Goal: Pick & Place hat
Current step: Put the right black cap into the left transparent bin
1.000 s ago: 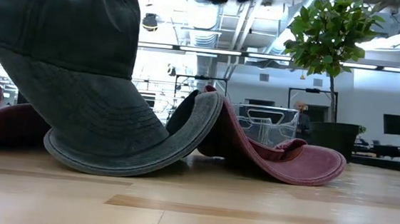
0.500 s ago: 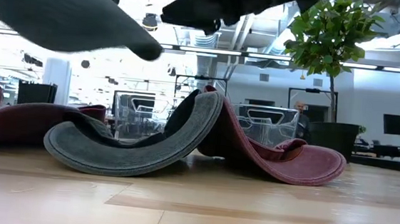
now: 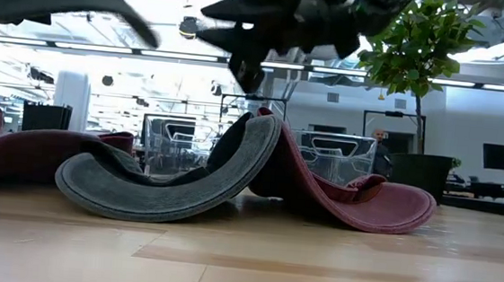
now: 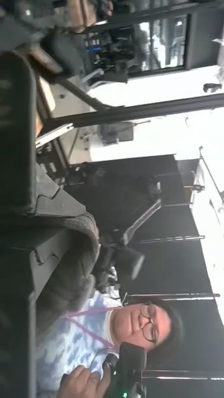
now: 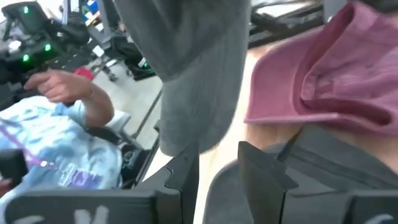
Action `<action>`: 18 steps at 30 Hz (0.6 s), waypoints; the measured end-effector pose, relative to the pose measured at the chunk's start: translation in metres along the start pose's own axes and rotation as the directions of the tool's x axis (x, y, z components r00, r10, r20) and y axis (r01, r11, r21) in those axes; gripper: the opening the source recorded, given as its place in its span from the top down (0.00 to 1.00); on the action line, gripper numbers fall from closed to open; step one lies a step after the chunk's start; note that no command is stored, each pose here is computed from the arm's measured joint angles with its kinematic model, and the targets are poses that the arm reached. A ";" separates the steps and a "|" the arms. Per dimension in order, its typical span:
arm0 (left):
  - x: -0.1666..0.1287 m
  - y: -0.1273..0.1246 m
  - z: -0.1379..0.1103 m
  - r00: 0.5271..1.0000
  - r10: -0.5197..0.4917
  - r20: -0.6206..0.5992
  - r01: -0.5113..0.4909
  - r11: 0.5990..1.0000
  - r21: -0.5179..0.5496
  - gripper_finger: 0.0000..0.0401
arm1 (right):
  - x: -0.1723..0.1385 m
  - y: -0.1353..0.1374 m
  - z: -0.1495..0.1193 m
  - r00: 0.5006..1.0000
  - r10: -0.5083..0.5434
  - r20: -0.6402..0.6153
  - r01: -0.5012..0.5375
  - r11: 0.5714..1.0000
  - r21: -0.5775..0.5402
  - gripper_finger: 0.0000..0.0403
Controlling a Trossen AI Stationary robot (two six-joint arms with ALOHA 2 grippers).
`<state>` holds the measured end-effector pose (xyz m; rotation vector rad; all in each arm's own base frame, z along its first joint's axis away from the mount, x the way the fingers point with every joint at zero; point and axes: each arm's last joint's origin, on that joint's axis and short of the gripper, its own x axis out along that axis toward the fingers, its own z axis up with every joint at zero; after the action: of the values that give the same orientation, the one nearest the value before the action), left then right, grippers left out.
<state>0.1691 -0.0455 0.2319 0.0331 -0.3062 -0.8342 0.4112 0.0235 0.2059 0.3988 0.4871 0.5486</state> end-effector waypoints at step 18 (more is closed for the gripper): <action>-0.003 -0.003 0.010 0.999 -0.004 0.052 0.001 0.998 0.066 0.97 | 0.023 -0.019 -0.007 0.981 0.155 0.114 -0.146 0.986 -0.085 0.75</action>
<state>0.1628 -0.0445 0.2403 0.0733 -0.3822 -0.8285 0.4318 0.0236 0.1840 0.3954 0.3208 0.6831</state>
